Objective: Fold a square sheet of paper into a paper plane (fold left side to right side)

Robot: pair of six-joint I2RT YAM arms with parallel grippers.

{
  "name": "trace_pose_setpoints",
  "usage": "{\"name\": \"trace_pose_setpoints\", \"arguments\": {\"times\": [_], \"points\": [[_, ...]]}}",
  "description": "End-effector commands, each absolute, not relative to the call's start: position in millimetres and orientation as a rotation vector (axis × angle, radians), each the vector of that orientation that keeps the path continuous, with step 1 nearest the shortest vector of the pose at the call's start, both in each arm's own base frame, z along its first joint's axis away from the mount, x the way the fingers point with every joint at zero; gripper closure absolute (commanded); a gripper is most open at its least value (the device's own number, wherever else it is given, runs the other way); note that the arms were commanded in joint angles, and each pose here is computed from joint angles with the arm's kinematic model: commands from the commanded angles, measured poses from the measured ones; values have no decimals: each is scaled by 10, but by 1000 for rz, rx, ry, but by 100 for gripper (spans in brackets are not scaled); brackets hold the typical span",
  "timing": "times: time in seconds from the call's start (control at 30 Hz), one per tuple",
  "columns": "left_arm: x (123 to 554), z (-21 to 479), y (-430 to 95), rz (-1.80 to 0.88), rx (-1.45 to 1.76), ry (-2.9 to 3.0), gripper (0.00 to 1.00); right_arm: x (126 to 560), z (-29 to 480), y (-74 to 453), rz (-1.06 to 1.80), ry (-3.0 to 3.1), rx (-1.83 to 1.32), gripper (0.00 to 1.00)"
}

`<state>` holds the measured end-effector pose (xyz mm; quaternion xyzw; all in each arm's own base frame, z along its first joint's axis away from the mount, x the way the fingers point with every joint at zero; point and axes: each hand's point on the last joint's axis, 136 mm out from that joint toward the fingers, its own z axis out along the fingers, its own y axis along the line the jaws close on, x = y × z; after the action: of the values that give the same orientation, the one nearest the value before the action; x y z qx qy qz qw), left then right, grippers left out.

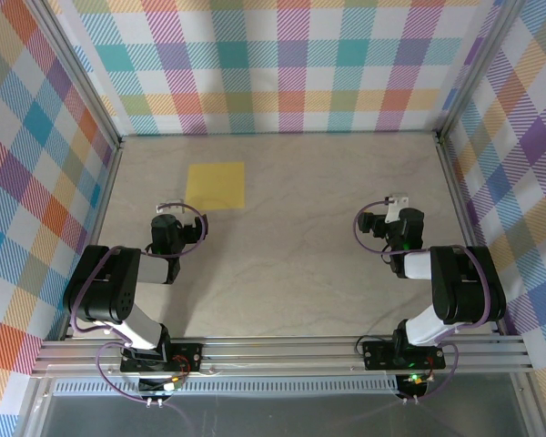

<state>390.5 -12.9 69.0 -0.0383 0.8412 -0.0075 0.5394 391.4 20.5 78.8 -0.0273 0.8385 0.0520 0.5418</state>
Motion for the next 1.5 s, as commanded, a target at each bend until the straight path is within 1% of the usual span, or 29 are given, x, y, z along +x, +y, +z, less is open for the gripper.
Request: {"name": "trace_pose_setpoints", "arguments": {"times": [0.0, 0.1, 0.23, 0.33, 0.53, 0.67, 0.9, 1.07, 1.27, 1.47], "points": [[3998, 922, -43, 8, -123, 1936, 0, 3996, 977, 154, 103, 1959, -26, 1], [3979, 1254, 13, 33, -153, 1947, 0, 3949, 1093, 88, 82, 2012, 27, 1], [3977, 1710, 102, -15, -350, 1971, 0, 3775, 1304, 116, 158, 2058, 117, 1], [4040, 1794, -28, -123, -381, 2050, 0, 3597, 1420, 203, 269, 2113, 196, 1], [4334, 1582, -372, -323, -357, 2321, 0, 3198, 1550, 533, 555, 2261, 271, 1], [4603, 1376, -587, -459, -351, 2450, 0, 2962, 1598, 802, 764, 2322, 248, 1], [5100, 1143, -822, -632, -384, 2489, 0, 2760, 1600, 915, 850, 2383, 232, 1], [5312, 851, -906, -644, -389, 2554, 0, 2740, 1552, 911, 839, 2397, 226, 1], [5324, 518, -1055, -634, -374, 2658, 0, 2752, 1516, 883, 814, 2413, 237, 1], [5080, 274, -1201, -618, -354, 2744, 0, 2722, 1473, 855, 791, 2435, 253, 1]]}}
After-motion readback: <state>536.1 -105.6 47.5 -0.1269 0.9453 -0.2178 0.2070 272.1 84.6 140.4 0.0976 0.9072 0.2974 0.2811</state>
